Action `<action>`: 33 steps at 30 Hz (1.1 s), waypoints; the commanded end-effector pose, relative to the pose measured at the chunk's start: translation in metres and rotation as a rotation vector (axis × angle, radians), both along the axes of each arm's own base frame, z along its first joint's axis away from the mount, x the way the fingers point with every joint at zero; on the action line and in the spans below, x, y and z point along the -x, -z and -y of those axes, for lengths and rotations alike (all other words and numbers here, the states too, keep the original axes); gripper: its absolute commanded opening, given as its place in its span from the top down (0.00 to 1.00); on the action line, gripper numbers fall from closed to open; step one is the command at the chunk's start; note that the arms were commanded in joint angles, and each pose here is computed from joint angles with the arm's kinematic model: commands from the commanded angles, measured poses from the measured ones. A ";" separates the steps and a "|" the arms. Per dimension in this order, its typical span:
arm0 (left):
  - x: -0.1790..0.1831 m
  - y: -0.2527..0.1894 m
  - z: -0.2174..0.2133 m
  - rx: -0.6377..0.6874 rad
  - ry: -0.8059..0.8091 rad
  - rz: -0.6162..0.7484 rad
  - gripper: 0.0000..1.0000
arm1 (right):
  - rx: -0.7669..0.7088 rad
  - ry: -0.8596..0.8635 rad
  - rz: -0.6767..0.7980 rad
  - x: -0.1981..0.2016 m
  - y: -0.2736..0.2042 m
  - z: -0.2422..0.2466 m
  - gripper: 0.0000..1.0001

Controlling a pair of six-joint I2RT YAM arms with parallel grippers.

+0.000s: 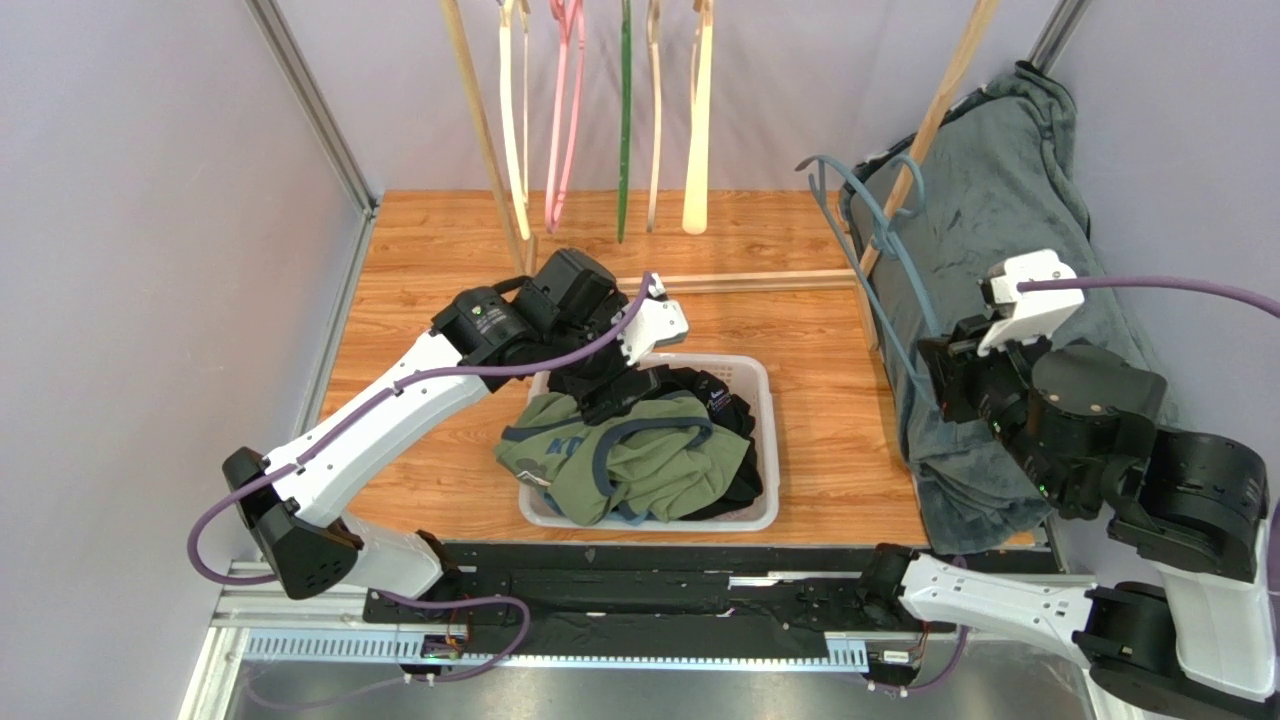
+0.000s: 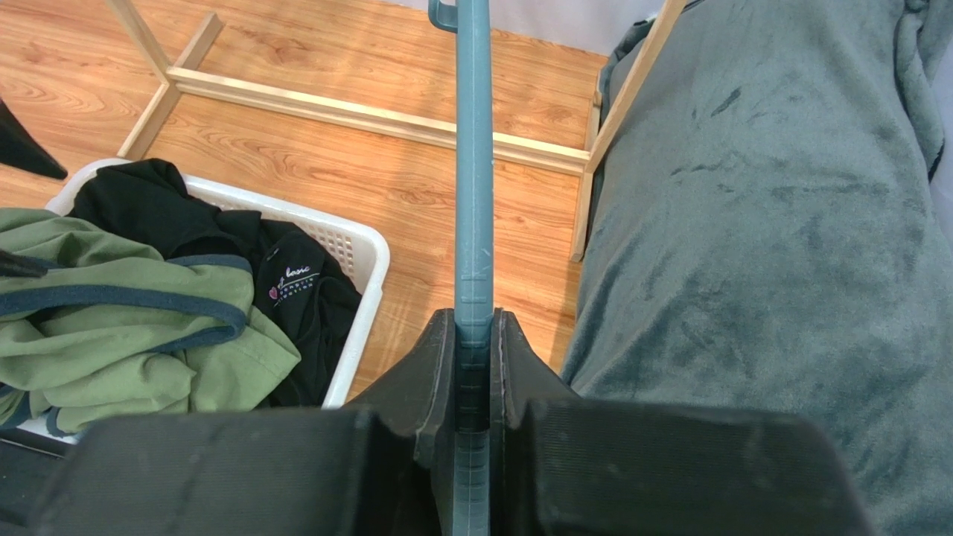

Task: Remove the tank top from the hanger
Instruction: Place the tank top in the bin.

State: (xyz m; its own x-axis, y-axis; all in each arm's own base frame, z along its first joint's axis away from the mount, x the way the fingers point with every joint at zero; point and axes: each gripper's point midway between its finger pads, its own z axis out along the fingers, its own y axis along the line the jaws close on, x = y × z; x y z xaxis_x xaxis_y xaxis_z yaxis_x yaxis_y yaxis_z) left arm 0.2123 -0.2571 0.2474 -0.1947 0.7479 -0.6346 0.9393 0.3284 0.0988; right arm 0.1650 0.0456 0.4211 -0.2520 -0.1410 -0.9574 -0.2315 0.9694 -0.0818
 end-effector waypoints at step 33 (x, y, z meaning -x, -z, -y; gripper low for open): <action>0.031 -0.039 -0.015 0.121 0.028 0.029 0.01 | -0.045 0.065 0.059 -0.083 -0.053 -0.056 1.00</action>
